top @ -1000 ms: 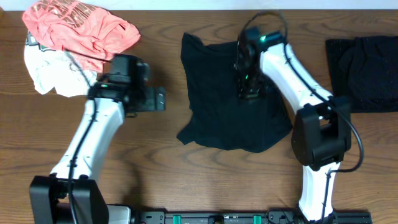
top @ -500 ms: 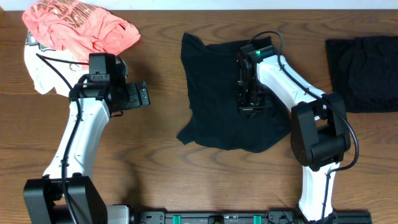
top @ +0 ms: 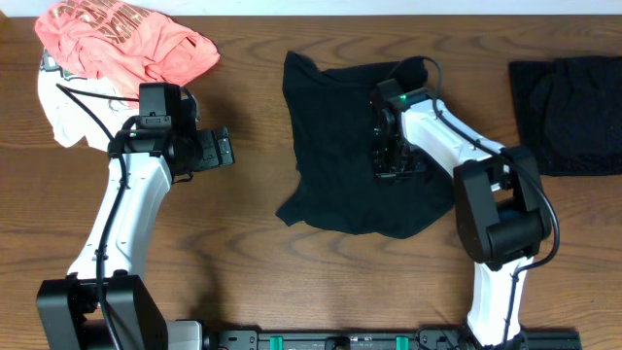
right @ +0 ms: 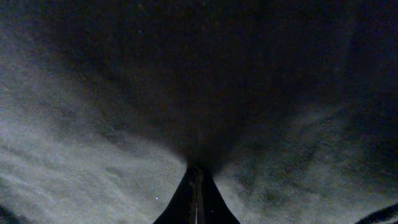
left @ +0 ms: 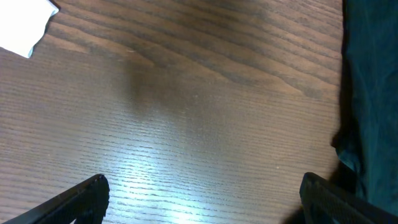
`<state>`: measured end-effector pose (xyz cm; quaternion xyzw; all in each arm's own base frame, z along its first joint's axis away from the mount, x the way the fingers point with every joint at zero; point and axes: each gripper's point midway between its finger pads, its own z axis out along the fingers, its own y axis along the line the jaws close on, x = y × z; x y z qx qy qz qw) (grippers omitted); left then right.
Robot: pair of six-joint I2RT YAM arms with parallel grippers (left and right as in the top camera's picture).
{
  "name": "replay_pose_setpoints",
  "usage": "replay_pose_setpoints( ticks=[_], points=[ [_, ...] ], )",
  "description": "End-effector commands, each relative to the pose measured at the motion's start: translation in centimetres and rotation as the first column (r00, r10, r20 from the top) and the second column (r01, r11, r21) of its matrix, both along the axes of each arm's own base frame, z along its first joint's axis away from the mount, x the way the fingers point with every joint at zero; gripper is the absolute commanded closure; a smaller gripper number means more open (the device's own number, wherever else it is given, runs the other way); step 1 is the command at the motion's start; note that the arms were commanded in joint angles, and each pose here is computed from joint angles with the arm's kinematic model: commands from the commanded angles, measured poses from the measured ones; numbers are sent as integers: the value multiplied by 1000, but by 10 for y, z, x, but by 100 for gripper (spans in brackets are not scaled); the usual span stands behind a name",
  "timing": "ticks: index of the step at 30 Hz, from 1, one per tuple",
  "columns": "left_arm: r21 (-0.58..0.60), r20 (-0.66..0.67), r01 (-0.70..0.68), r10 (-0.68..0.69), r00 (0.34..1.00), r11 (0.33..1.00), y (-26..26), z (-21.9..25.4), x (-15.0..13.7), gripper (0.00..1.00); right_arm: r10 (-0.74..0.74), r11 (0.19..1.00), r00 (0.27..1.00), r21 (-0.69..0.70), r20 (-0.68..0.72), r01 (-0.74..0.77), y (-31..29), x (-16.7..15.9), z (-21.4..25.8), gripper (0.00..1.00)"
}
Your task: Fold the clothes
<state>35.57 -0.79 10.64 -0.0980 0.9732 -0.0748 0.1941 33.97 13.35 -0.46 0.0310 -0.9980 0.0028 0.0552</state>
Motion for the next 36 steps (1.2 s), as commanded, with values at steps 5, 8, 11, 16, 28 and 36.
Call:
replay_pose_setpoints(
  ticks=[5,8,11,16,28,36],
  points=[
    [11,28,15,-15,1000,1000,1,10,3,2,-19,987,999,-161,48,27,-44,6,-13,99],
    [11,28,15,-15,999,1000,1,10,3,2,-11,975,996,-222,86,30,-69,16,-15,99],
    [11,28,15,-15,1000,1000,1,10,3,2,66,976,992,-215,104,-42,-85,29,-17,99],
    [11,28,15,-15,999,1000,1,10,3,2,138,973,976,-207,169,-102,-109,56,-17,99],
    [47,121,257,-261,958,965,-36,19,17,2,174,977,898,-183,405,-107,-128,122,30,99],
    [100,304,353,-367,879,930,-80,39,54,2,120,969,779,97,615,-226,-68,134,160,59]
  ],
)
